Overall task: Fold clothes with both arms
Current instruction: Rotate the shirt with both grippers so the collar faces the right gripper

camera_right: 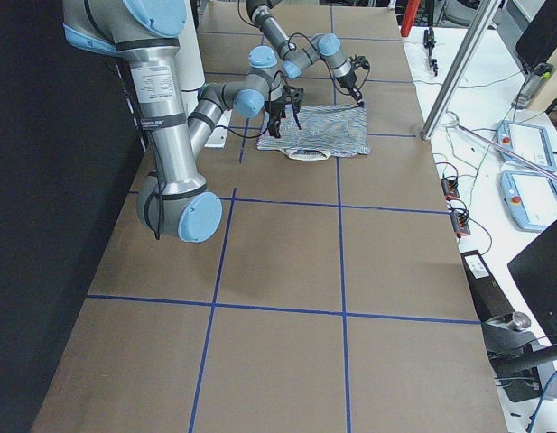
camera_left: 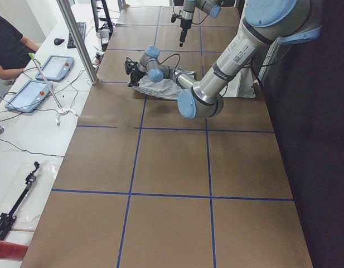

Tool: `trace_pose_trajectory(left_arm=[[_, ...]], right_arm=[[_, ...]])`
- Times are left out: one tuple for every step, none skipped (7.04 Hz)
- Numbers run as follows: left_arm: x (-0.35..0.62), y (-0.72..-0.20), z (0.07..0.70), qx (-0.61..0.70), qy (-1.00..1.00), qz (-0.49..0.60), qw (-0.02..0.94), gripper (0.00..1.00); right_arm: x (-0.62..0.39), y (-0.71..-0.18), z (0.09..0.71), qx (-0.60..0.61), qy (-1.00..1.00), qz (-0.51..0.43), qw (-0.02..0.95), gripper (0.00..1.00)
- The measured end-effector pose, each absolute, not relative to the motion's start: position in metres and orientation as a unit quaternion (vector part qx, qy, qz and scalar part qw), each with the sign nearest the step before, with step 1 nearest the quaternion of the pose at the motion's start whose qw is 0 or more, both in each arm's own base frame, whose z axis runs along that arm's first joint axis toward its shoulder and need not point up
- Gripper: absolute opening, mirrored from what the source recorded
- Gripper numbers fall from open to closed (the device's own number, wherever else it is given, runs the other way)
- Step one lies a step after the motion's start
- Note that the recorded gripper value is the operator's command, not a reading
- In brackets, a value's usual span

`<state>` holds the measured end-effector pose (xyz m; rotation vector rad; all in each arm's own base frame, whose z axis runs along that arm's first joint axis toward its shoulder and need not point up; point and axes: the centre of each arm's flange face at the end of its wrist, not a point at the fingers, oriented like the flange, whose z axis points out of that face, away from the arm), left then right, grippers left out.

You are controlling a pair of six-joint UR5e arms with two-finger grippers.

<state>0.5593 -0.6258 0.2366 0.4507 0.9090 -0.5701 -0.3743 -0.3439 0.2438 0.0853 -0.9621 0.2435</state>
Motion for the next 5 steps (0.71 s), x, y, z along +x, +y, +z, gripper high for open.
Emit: trace_pose_trajectory(left_arm=[[0.564,-0.635,0.243,0.227,0.424,-0.266,0.836,0.0],[0.566,-0.641,0.252,0.232,0.415,-0.265,0.839,0.0],[0.565,-0.647,0.262,0.234,0.406,-0.266,0.842,0.0],[0.564,-0.651,0.268,0.234,0.4,-0.267,0.845,0.99],[0.563,-0.652,0.272,0.234,0.397,-0.267,0.846,1.0]], right_arm=[[-0.374,-0.344,0.243,0.041,-0.462,0.117,0.878,1.0],[-0.374,-0.344,0.243,0.041,-0.463,0.117,0.878,1.0],[-0.374,-0.343,0.243,0.041,-0.463,0.117,0.878,1.0],[-0.375,-0.343,0.243,0.041,-0.463,0.117,0.878,1.0],[-0.375,-0.344,0.243,0.041,-0.463,0.117,0.878,1.0]])
